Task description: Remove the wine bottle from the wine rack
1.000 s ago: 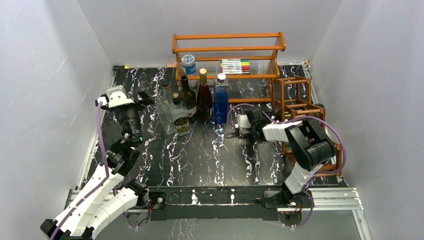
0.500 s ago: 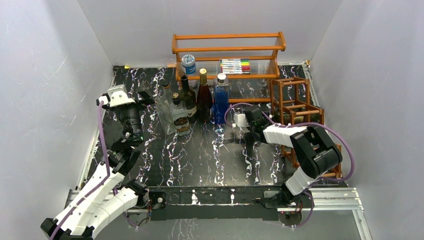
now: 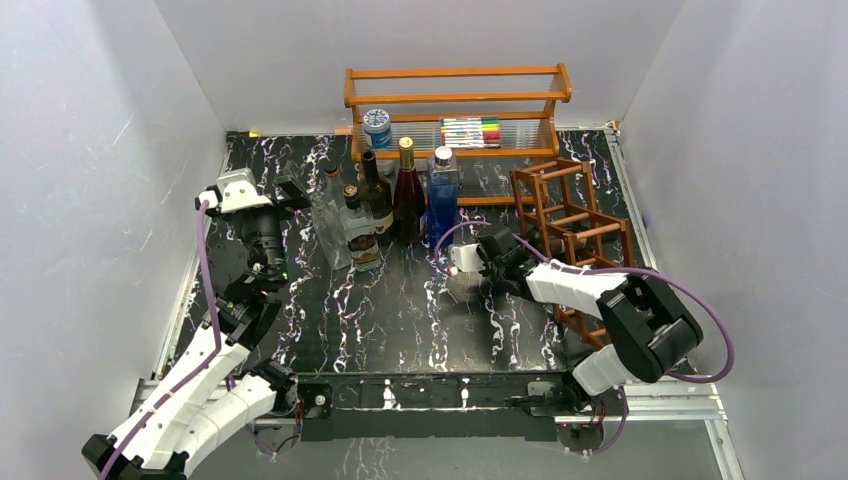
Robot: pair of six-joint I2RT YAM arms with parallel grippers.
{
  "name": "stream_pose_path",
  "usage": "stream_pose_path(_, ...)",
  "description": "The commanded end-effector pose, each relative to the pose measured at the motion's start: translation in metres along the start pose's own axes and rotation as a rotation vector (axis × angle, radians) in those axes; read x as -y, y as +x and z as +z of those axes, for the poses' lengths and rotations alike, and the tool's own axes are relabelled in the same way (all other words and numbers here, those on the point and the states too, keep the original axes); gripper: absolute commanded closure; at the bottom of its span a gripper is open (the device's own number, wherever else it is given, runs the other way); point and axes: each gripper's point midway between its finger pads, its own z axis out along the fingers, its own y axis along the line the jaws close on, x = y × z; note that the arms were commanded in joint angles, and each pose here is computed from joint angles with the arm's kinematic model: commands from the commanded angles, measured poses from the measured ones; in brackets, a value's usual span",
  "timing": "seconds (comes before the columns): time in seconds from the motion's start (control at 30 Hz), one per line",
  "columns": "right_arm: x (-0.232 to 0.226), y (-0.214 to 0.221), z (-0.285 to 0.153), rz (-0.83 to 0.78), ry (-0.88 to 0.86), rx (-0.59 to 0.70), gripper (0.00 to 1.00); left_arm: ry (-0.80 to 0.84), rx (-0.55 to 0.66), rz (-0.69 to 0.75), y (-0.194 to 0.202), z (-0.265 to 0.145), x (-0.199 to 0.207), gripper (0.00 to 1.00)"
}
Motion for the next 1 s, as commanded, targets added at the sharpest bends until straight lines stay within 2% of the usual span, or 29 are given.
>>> stream_pose_path(0.0,-0.017,-0.015,-0.002,0.081,-0.048,0.091,1.0,0.013,0.03,-0.037,-0.011,0.0,0.003,0.02)
stream_pose_path(0.13,-0.009,-0.013,-0.005,0.141,-0.024,0.074,1.0,0.012,0.033,-0.041,-0.012,0.0,0.002,0.02)
stream_pose_path(0.23,-0.03,-0.013,-0.003,0.093,-0.088,0.081,1.0,0.011,0.031,-0.04,-0.011,0.0,0.002,0.02)
stream_pose_path(0.5,-0.07,-0.048,-0.011,-0.014,-0.24,0.175,1.0,0.014,0.028,-0.037,-0.01,0.0,0.003,0.02)
stream_pose_path(0.7,-0.084,-0.057,-0.013,0.025,-0.278,0.21,1.0,0.017,0.025,-0.035,-0.009,0.001,0.004,0.02)
stream_pose_path(0.73,-0.08,-0.056,-0.012,0.043,-0.256,0.201,0.92,0.021,0.023,-0.034,-0.009,0.001,0.005,0.02)
stream_pose_path(0.8,-0.07,-0.059,-0.014,0.104,-0.235,0.196,0.68,0.021,0.021,-0.033,-0.008,0.001,0.005,0.02)
stream_pose_path(0.97,-0.044,-0.065,-0.034,0.239,-0.209,0.219,0.34,0.032,0.019,-0.038,-0.009,0.001,0.007,0.02)
